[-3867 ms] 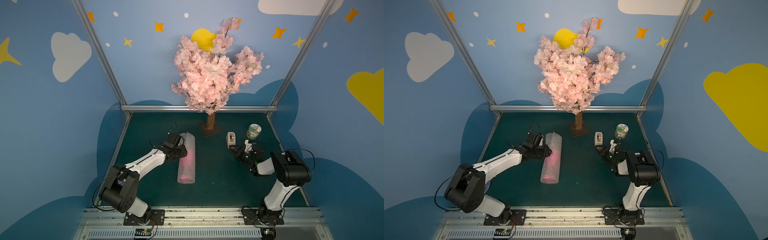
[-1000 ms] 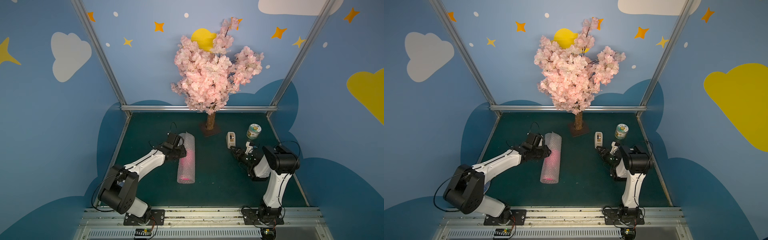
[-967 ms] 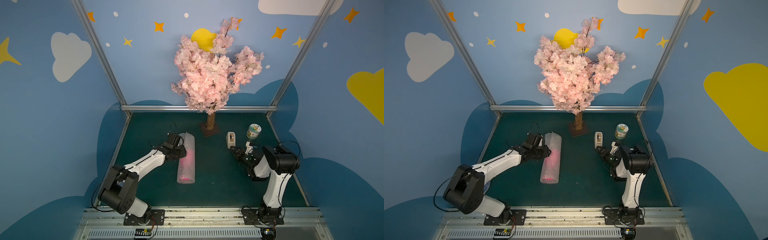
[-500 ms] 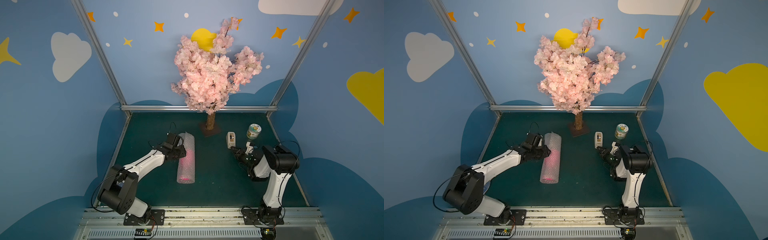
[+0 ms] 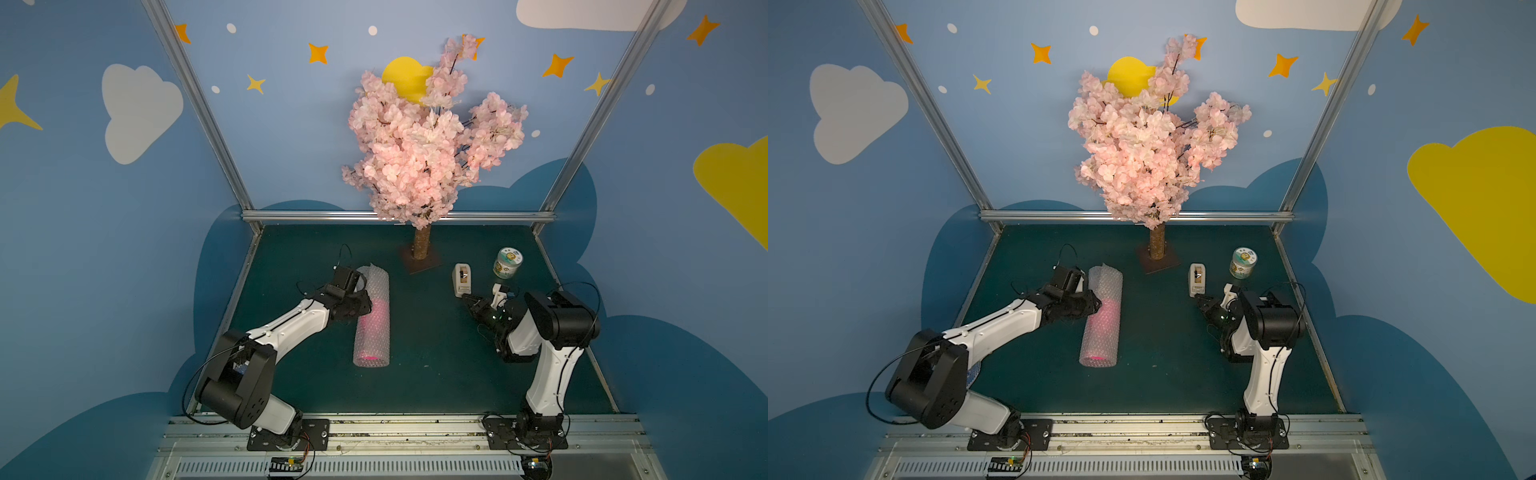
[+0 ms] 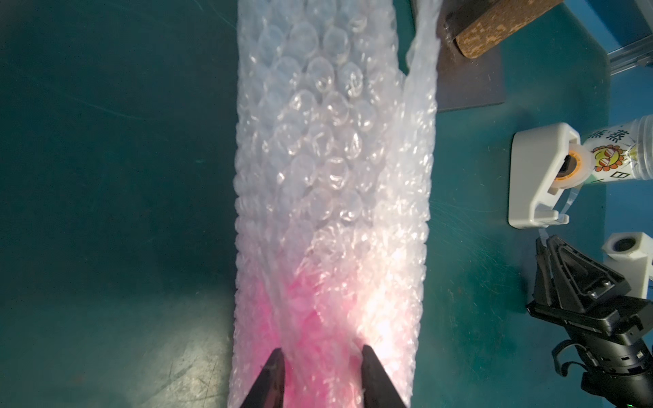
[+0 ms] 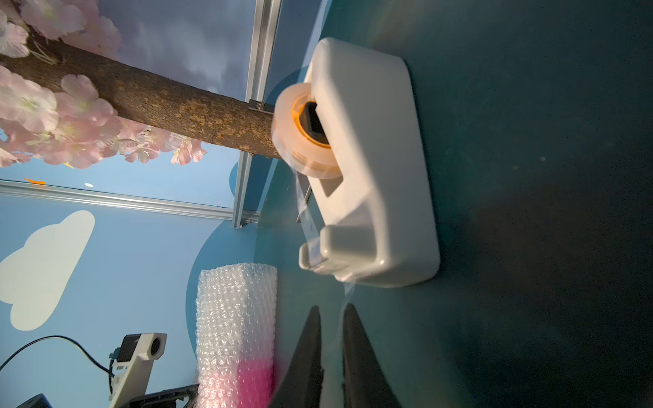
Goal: Wrap wine glasses in bubble wrap
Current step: Tear off the tape using the Tape Cutter.
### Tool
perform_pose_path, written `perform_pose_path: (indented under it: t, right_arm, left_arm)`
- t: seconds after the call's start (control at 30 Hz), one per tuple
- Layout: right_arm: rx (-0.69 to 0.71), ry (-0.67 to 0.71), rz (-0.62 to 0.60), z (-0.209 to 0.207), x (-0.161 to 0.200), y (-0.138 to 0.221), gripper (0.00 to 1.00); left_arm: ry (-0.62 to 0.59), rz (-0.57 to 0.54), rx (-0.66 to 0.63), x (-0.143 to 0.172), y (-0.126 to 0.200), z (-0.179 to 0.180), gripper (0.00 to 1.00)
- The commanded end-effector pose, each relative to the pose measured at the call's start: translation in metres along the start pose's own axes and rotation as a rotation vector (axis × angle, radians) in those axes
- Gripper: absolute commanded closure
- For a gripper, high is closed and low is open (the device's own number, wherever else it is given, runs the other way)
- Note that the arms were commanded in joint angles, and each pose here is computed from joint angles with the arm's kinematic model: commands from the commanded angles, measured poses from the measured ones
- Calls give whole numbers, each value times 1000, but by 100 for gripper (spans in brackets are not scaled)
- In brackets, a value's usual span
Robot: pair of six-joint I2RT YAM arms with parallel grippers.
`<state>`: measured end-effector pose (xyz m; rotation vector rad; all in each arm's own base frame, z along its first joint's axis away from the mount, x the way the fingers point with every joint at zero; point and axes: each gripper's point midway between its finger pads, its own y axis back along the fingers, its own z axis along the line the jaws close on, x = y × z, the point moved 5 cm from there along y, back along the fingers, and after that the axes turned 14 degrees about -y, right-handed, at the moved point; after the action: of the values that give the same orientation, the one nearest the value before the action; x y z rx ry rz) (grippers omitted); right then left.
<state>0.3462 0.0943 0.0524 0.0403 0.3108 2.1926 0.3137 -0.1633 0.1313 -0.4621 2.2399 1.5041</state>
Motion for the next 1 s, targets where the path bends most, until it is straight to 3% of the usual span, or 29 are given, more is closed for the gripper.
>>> perform_pose_path:
  t: [0.0,0.43,0.97]
  right_arm:
    - [209,-90,13,-46,11,6,89]
    - [247,-97,7,-50,12,12,100]
    - [314,-102,7,-52,9,15,100]
  left_arm:
    - [0,40,-16,11,1,7,64]
    - [5,40,-13,10,-1,7,64]
    - [3,41,-4,9,-2,6,65]
